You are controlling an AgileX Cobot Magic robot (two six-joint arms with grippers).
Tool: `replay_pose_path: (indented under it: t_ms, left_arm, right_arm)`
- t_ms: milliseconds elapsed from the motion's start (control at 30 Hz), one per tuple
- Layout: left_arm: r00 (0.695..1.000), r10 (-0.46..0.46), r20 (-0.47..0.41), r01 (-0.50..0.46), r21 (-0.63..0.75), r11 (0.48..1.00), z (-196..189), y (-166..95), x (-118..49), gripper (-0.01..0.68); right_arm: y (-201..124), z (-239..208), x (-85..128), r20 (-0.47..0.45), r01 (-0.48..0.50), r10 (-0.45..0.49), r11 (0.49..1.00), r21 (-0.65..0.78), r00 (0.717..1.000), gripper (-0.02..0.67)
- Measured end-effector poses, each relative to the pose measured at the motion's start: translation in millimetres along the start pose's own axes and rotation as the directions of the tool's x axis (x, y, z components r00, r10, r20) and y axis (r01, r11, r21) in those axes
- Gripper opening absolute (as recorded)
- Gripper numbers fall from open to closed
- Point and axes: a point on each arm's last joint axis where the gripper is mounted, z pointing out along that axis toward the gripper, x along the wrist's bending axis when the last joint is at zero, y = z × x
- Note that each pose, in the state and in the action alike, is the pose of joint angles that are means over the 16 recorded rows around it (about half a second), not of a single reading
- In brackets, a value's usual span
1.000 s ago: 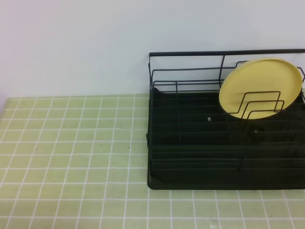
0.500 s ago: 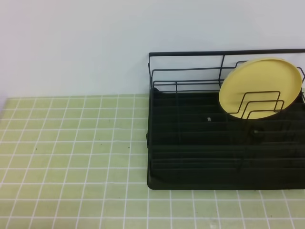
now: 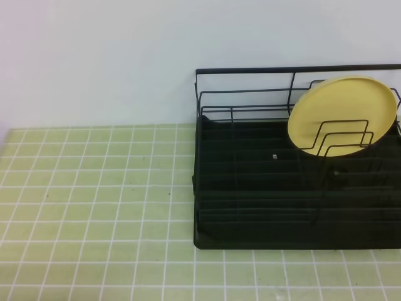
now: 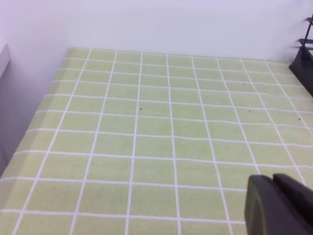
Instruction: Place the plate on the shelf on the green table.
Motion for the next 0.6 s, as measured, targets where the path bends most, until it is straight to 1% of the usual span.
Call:
replay_pose_path:
  t_ms: [167,333,500,600]
  left_arm:
    - [1.000,0.000,0.000,0.000,0.000,1.000,0,1,-0.1,-0.001]
    - [1.000,-0.004,0.001,0.004,-0.002,1.000,-1,4,-0.7,0.000]
    - [1.000,-0.004,0.001,0.004,-0.001,1.000,-1,4,-0.7,0.000]
    - [1.000,-0.003,0.000,0.003,0.001,1.000,-1,3,-0.5,0.000]
  right_arm:
    - [1,-2,0,0.009,0.011,-0.011,1.000,-0.016,1.000,-0.002]
    - [2,-7,-1,0.037,0.012,-0.011,0.999,-0.040,0.999,-0.002]
    - [-2,-14,-3,0.095,-0.031,0.035,0.998,-0.051,0.995,-0.002]
    - [-10,-16,-6,0.146,-0.074,0.082,0.996,-0.058,0.986,-0.002]
